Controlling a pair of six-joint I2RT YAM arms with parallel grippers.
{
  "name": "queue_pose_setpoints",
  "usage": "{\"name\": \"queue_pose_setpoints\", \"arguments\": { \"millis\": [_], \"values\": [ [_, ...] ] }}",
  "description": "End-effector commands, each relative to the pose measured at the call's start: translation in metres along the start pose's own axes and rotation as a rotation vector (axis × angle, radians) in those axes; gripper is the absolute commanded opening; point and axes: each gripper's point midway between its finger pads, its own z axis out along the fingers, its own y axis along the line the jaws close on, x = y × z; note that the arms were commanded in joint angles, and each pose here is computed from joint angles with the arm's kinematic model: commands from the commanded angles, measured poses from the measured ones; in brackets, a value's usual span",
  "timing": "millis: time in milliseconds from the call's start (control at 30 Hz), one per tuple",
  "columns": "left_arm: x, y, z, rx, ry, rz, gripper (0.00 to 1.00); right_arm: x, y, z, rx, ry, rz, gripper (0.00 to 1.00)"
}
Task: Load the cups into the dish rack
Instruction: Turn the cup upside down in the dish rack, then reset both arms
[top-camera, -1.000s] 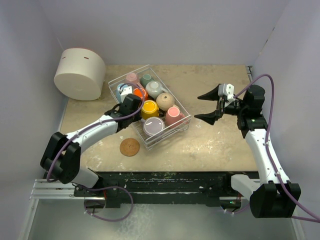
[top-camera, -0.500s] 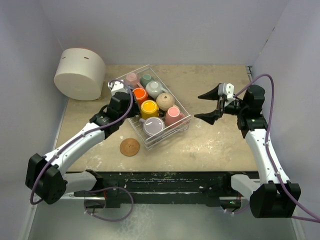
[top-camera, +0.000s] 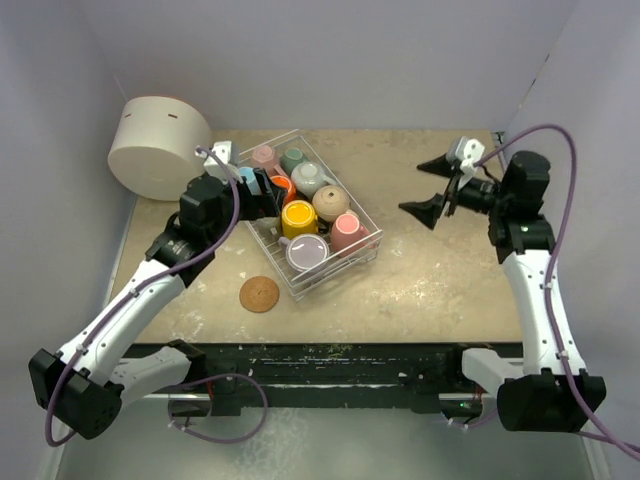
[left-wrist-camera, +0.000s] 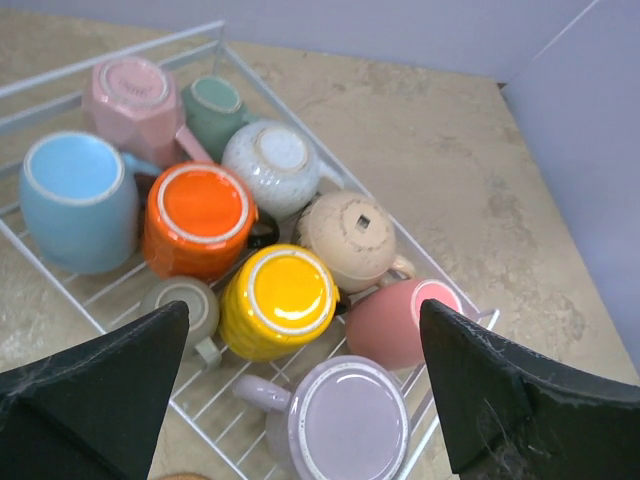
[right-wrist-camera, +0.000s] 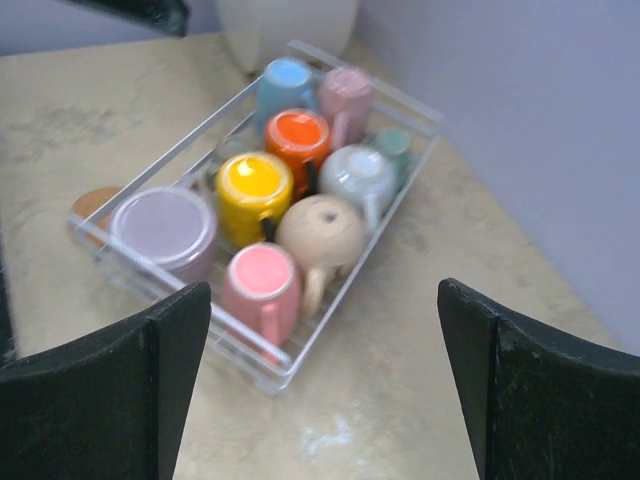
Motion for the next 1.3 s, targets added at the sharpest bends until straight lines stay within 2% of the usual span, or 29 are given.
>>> {"name": "queue_pose_setpoints", "arguments": {
  "millis": [0, 167, 300, 533, 733, 1000, 1267],
  "values": [
    [-0.069, -0.036, -0.022, 0.181, -0.136, 0.077, 0.99, -0.059, -0.033, -0.024, 0.209, 0.062, -0.124, 0.97],
    [-0.112, -0.055, -0.043, 0.273, -0.182, 0.092, 0.99, -0.108, -0.063, -0.051, 0.423, 0.112, -0.176, 1.00],
    [-0.141, -0.072, -0.060, 0.309, -0.188, 0.142, 0.99, -0.153, -0.085, -0.078, 0.649, 0.062, -0.097, 1.00],
    [-0.183, -0.105, -0.097, 0.410, -0.229, 0.174, 0.99, -0.206, -0.080, -0.094, 0.727, -0.040, -0.020, 1.00],
    [-0.207, -0.123, -0.126, 0.472, -0.285, 0.162, 0.99, -0.221, -0.072, -0.100, 0.716, -0.031, -0.055, 1.00],
    [-0.214, -0.126, -0.145, 0.485, -0.304, 0.171, 0.99, -0.236, -0.073, -0.120, 0.860, -0.134, 0.118, 1.00],
    [-0.208, -0.132, -0.151, 0.532, -0.290, 0.160, 0.99, -0.233, -0.067, -0.126, 0.883, -0.138, 0.122, 1.00]
  ]
}}
